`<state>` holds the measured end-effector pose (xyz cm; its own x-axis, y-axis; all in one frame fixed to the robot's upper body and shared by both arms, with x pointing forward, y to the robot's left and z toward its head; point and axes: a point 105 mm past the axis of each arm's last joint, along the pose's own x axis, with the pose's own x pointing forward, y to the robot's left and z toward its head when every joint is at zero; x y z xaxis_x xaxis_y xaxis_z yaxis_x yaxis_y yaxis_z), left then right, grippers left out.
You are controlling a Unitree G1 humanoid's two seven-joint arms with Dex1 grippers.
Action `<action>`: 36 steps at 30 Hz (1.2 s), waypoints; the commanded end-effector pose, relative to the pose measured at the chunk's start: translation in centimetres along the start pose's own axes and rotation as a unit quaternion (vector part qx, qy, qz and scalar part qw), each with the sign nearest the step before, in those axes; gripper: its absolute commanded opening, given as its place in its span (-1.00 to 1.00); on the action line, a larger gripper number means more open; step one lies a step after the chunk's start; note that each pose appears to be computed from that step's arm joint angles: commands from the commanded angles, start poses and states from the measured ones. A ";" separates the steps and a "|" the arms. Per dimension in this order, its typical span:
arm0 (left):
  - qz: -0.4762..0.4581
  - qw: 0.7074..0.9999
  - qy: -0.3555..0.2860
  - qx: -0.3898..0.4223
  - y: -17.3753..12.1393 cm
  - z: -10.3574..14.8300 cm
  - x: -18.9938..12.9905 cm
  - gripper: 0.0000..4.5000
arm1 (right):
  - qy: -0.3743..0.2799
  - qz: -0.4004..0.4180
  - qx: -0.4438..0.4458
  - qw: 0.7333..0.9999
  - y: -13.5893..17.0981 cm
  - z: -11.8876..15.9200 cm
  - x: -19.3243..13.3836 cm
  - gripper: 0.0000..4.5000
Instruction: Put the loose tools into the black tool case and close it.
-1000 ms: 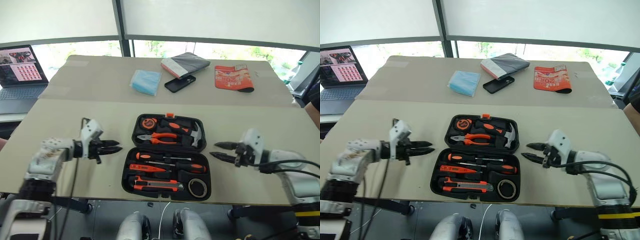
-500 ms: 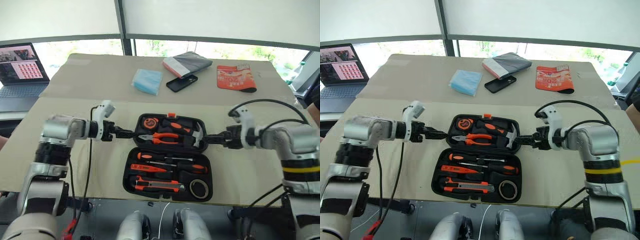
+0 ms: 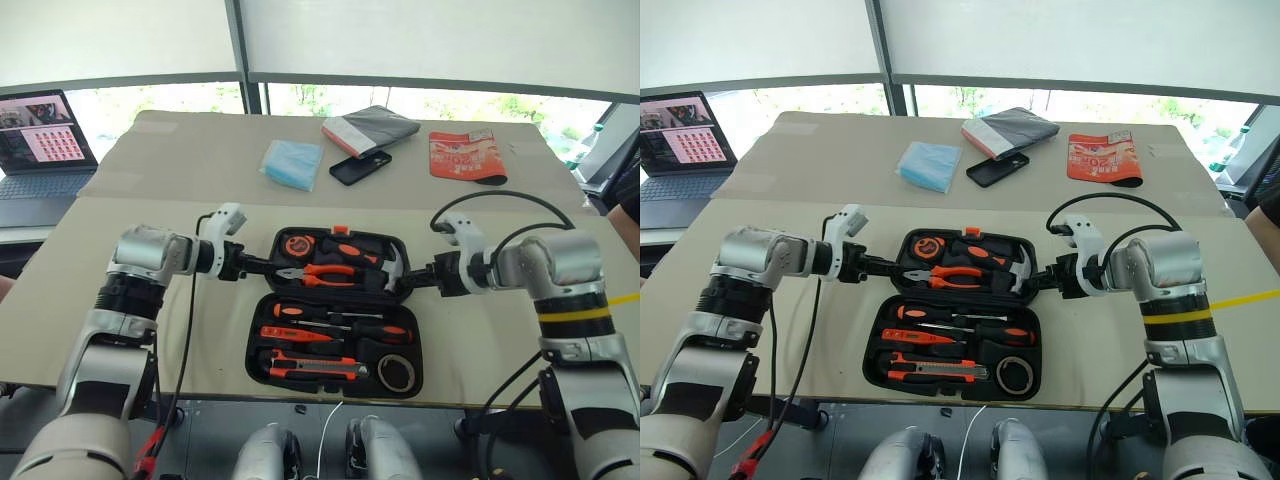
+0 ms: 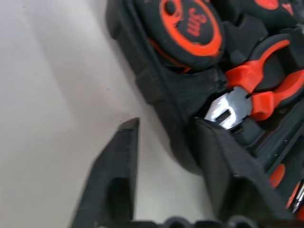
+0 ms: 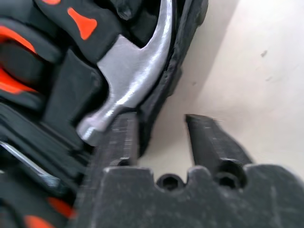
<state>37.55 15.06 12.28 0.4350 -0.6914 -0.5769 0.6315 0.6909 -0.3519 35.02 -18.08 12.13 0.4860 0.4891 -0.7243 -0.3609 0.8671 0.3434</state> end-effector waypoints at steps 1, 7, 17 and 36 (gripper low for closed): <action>-0.003 1.000 -0.027 -0.004 0.0 1.2 0.0 -0.85 | 0.031 -0.047 0.048 0.997 -2.3 -1.2 -0.2 -0.84; -0.002 0.994 -0.101 -0.039 0.8 2.3 -0.4 -1.00 | -0.146 0.006 -0.034 0.989 -0.3 4.4 -0.1 -0.99; 0.013 0.924 -0.336 0.182 0.4 5.3 -5.1 -1.00 | -0.331 -0.014 -0.443 0.833 2.5 6.4 -3.6 -0.99; 0.100 0.831 -0.258 0.483 0.6 -7.7 -8.5 -0.26 | -0.291 -0.103 -0.739 0.599 -2.2 -5.7 -3.4 0.04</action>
<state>29.66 22.38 9.83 0.6490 -0.7525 -0.1122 0.6699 0.4953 0.5531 30.07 -22.02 9.08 0.6927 0.6846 -0.2271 -0.4131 0.1185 -0.9029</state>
